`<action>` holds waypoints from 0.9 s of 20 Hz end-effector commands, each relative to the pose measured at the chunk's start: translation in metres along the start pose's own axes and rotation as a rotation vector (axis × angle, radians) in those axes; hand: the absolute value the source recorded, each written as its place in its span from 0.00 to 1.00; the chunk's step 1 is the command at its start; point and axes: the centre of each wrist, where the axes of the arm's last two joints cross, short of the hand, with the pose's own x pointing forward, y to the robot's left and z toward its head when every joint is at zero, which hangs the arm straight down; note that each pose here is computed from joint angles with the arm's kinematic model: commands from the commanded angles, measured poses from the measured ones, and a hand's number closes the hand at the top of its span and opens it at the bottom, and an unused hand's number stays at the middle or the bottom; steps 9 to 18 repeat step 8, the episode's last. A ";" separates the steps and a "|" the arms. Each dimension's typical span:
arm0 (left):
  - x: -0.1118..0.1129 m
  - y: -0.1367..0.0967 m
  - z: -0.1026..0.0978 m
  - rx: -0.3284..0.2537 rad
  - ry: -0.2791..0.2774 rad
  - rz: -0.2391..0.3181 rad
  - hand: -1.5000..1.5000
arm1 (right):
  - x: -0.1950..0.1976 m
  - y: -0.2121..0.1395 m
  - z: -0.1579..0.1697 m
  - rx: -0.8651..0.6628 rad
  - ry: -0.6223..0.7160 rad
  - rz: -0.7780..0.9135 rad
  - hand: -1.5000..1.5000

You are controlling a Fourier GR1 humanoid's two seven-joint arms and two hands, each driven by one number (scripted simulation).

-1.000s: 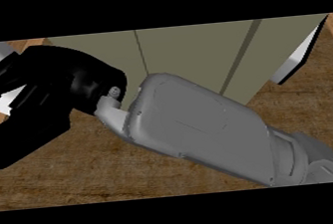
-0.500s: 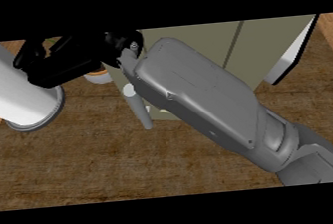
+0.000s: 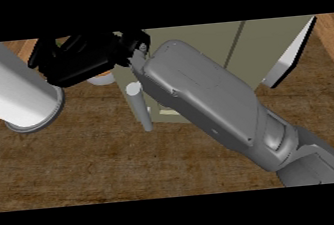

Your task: Pick up the wine, place it into the cabinet and close the cabinet

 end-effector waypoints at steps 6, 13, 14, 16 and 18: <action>-0.008 -0.014 -0.004 -0.026 0.032 0.062 0.00 | -0.012 -0.093 0.049 -0.327 -0.003 -0.030 1.00; -0.010 -0.023 -0.003 -0.038 0.046 0.090 0.00 | -0.024 -0.096 0.054 -0.335 -0.001 -0.033 1.00; -0.010 -0.023 -0.003 -0.038 0.046 0.090 0.00 | -0.024 -0.096 0.054 -0.335 -0.001 -0.033 1.00; -0.010 -0.023 -0.003 -0.038 0.046 0.090 0.00 | -0.024 -0.096 0.054 -0.335 -0.001 -0.033 1.00; -0.010 -0.023 -0.003 -0.038 0.046 0.090 0.00 | -0.024 -0.096 0.054 -0.335 -0.001 -0.033 1.00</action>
